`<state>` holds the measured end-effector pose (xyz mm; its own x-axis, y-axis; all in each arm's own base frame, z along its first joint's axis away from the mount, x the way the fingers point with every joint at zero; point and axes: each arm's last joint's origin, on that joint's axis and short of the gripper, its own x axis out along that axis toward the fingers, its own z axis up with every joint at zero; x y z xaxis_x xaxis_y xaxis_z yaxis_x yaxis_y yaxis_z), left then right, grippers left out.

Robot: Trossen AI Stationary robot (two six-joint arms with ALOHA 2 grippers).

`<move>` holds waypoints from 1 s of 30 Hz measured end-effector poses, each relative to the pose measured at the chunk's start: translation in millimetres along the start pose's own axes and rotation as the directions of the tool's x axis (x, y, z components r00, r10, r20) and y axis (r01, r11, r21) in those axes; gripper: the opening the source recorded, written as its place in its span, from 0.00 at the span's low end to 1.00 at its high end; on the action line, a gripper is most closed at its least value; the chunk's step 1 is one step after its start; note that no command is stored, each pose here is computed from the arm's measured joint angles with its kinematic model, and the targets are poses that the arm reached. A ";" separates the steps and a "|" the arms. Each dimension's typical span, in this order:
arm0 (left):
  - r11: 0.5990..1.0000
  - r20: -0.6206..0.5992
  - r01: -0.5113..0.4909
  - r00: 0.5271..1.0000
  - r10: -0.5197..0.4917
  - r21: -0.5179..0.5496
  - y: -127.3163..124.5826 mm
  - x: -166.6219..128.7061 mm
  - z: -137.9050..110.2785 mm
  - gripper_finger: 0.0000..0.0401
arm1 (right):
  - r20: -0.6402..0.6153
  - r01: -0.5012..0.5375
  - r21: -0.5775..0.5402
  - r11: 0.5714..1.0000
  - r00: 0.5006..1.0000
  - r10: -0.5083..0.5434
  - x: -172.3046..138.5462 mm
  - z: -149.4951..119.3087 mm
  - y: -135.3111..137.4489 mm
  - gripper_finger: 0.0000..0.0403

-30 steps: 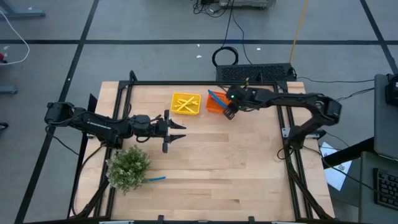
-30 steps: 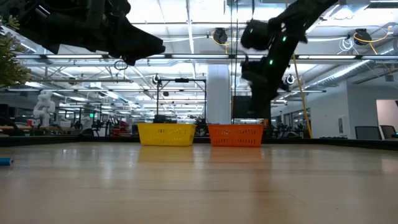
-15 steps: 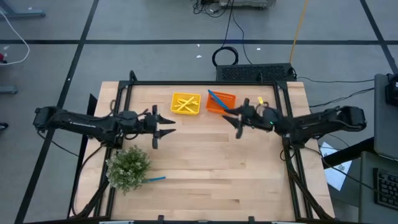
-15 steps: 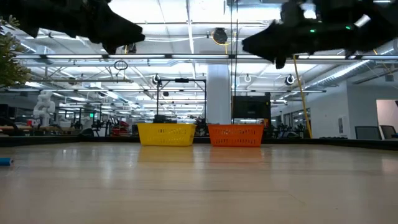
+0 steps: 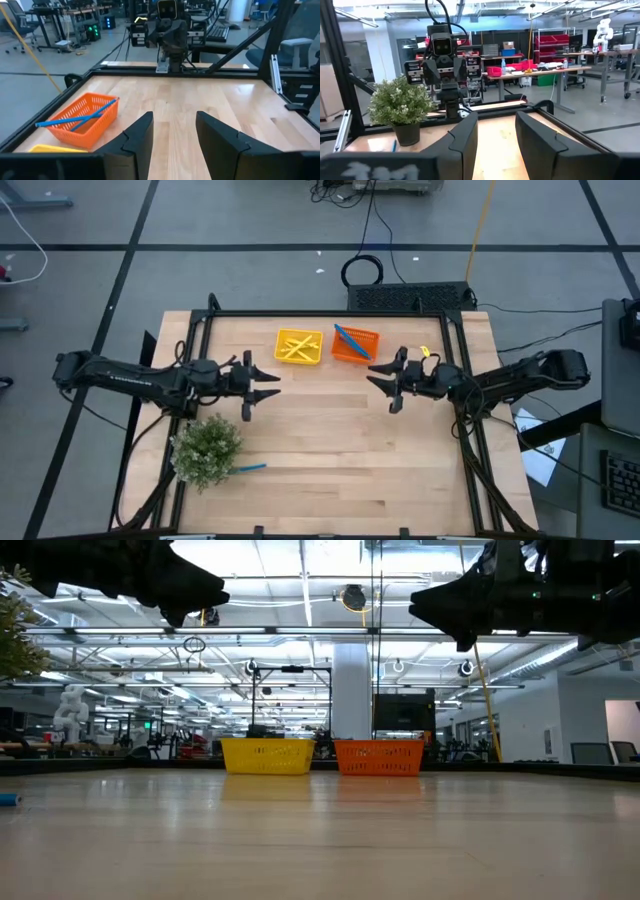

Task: Sort pens & pencils
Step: Put the blue pencil into the orange bin

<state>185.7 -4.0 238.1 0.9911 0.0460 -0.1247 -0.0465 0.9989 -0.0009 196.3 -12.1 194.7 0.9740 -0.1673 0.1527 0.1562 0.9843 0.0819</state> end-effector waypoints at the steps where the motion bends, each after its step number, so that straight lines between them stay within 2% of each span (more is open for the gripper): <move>1: 1.000 -0.001 0.000 1.000 0.000 -0.003 0.0 0.0 -0.1 0.38 | -0.001 0.000 0.001 1.000 1.000 0.000 0.0 -0.1 0.0 0.30; 7: 0.999 0.002 0.000 1.000 0.000 -0.036 0.0 -0.1 0.3 0.38 | 0.000 0.000 0.003 1.000 1.000 0.000 0.0 0.0 -0.1 0.30; 13: 0.984 -0.026 0.018 0.999 -0.023 -0.178 -5.8 13.6 -7.2 0.38 | 0.000 0.001 0.003 1.000 1.000 -0.001 0.0 0.0 -0.2 0.30; 17: 0.975 -0.146 0.030 0.987 -0.063 -0.220 -18.0 36.3 -7.0 0.38 | 0.000 0.001 0.003 1.000 1.000 -0.001 0.0 0.0 -0.2 0.30; 19: 0.968 -0.231 0.025 0.969 -0.085 -0.251 -27.1 49.9 1.4 0.38 | 0.000 0.001 0.003 1.000 1.000 -0.001 0.0 0.0 -0.2 0.30; 21: 0.964 -0.368 0.000 0.924 -0.101 -0.265 -39.1 62.0 4.0 0.38 | -0.001 0.001 0.003 1.000 1.000 -0.001 0.0 -0.1 -0.2 0.30; 24: 0.961 -0.562 -0.055 0.820 -0.112 -0.272 -60.7 78.8 5.0 0.38 | -0.008 0.001 0.002 1.000 1.000 -0.001 0.0 -0.8 -0.2 0.30; 30: 0.953 -0.785 -0.087 0.592 -0.184 -0.289 -119.6 93.5 8.0 0.38 | -0.011 0.001 0.030 1.000 1.000 -0.001 0.0 -1.1 -0.2 0.30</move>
<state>284.9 -119.1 234.4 0.4972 -0.1621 -0.8524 -0.1664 0.9463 -0.2771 196.5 -12.2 193.6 0.9756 -0.1677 0.1417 0.1527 0.9820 0.1111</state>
